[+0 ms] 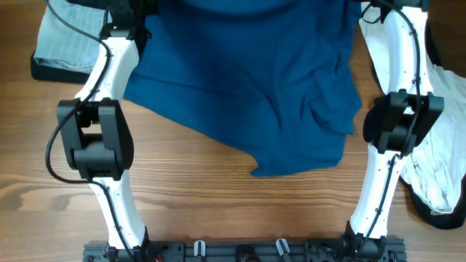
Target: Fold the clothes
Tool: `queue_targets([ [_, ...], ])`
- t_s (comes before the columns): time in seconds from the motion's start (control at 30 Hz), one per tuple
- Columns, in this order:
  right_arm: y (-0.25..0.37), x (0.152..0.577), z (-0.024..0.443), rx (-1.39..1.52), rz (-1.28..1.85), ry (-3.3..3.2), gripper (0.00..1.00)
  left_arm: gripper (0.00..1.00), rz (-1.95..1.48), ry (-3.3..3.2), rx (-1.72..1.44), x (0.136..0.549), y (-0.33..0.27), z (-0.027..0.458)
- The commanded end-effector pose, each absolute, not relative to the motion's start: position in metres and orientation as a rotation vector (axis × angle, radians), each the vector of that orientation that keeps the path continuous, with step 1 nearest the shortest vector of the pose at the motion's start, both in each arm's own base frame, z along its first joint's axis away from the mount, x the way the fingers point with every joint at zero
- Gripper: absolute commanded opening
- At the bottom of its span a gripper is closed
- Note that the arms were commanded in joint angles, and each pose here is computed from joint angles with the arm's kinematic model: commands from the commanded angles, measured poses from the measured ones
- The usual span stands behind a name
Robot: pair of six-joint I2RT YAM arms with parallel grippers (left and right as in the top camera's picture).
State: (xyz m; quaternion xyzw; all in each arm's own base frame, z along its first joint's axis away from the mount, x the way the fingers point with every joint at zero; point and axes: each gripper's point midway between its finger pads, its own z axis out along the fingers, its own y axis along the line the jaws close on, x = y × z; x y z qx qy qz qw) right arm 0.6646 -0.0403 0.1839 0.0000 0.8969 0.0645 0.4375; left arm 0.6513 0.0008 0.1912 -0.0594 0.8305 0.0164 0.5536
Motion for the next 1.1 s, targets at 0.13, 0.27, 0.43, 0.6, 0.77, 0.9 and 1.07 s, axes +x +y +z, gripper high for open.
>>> queue_targets([
  [0.13,-0.049,0.676,0.144,0.090,0.166,2.260,0.05,0.47,0.022,1.897,-0.148,0.661,-0.001,0.199],
  [0.27,-0.049,0.678,0.150,0.097,0.169,2.240,0.77,1.00,0.020,1.872,-0.149,0.663,-0.001,0.205],
  [0.43,-0.049,0.669,0.200,0.090,0.161,2.186,1.00,1.00,0.018,1.843,-0.149,0.657,0.000,0.231],
  [0.6,-0.048,0.630,0.279,0.086,0.152,2.148,1.00,1.00,0.017,1.843,-0.149,0.628,0.001,0.283],
  [0.77,-0.035,0.559,0.338,0.109,0.198,2.209,1.00,1.00,0.031,1.980,-0.147,0.562,0.003,0.321],
  [0.9,-0.009,0.494,0.354,0.003,0.300,2.320,1.00,1.00,0.043,2.122,-0.136,0.506,0.000,0.327],
  [1.07,0.000,0.429,0.335,0.145,0.377,2.552,0.99,0.96,0.064,2.431,-0.215,0.436,0.008,0.283],
])
